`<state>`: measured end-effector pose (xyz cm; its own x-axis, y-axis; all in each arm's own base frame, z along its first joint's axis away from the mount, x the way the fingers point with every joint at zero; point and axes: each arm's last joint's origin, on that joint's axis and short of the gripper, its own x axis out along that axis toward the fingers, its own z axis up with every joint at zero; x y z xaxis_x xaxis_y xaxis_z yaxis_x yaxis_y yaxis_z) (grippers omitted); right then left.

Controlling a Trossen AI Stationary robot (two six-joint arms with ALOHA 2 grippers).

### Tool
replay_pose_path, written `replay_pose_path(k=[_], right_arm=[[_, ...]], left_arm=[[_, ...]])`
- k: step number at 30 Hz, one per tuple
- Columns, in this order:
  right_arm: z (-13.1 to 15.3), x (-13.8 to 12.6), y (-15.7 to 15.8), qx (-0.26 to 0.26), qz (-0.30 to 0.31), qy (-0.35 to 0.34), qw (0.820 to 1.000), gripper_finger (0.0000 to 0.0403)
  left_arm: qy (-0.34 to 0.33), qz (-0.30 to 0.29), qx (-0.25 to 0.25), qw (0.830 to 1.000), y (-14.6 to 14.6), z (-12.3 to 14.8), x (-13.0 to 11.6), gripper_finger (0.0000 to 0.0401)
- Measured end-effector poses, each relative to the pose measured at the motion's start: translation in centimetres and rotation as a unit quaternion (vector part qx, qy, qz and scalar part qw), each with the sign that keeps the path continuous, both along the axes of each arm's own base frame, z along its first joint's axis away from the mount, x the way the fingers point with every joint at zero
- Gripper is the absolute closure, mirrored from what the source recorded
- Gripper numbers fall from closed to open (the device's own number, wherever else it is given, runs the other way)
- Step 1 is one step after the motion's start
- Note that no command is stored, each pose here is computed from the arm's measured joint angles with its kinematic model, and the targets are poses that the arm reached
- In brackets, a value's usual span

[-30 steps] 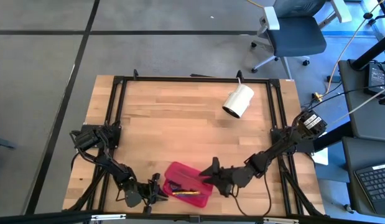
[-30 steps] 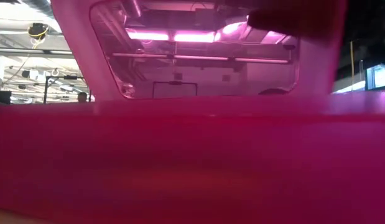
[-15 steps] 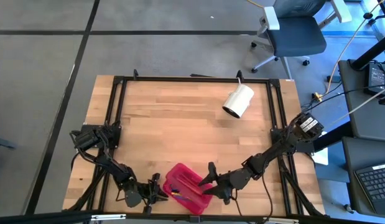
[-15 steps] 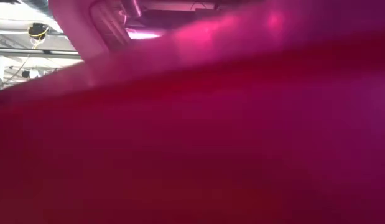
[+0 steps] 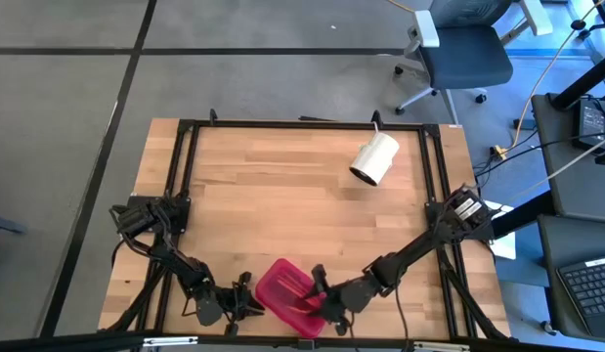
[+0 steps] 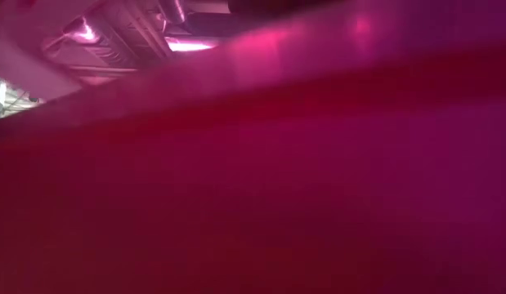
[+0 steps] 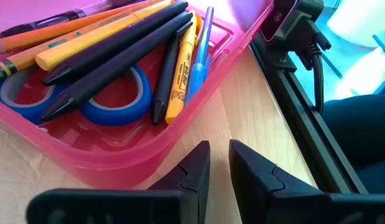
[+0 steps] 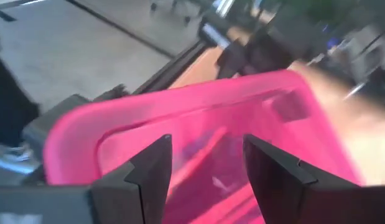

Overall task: Pick & place school supplies into a supply box
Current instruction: Close the red supply box

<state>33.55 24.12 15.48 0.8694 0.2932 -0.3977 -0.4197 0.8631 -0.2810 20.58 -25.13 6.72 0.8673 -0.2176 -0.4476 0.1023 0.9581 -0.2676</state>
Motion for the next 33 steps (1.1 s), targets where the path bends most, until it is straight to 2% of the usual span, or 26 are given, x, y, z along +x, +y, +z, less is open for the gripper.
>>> replay_pose_path(k=[6, 14, 20, 25, 33], right_arm=[[-0.2, 0.7, 0.8, 0.05, 0.017, 0.038, 0.998, 0.0202], [-0.9, 0.5, 0.7, 0.1, -0.018, 0.083, 0.991, 0.0202], [-1.5, 0.4, 0.2, 0.103, -0.058, 0.118, 0.986, 0.0202], [-1.7, 0.7, -0.6, 0.134, -0.096, 0.146, 0.976, 0.0202], [-2.0, 0.5, -0.9, 0.113, -0.101, 0.171, 0.974, 0.0202]], left_arm=[[0.0, -0.001, -0.001, 1.0, 0.0, 0.0, 0.0, 0.0349], [-0.002, -0.006, -0.008, 1.0, -0.1, 0.1, 0.0, 0.0345], [-0.001, -0.008, -0.01, 1.0, -0.1, 0.1, 0.0, 0.0348], [-0.001, -0.008, -0.011, 1.0, -0.1, 0.1, 0.0, 0.0348], [-0.001, -0.008, -0.012, 1.0, -0.1, 0.1, 0.0, 0.0346]])
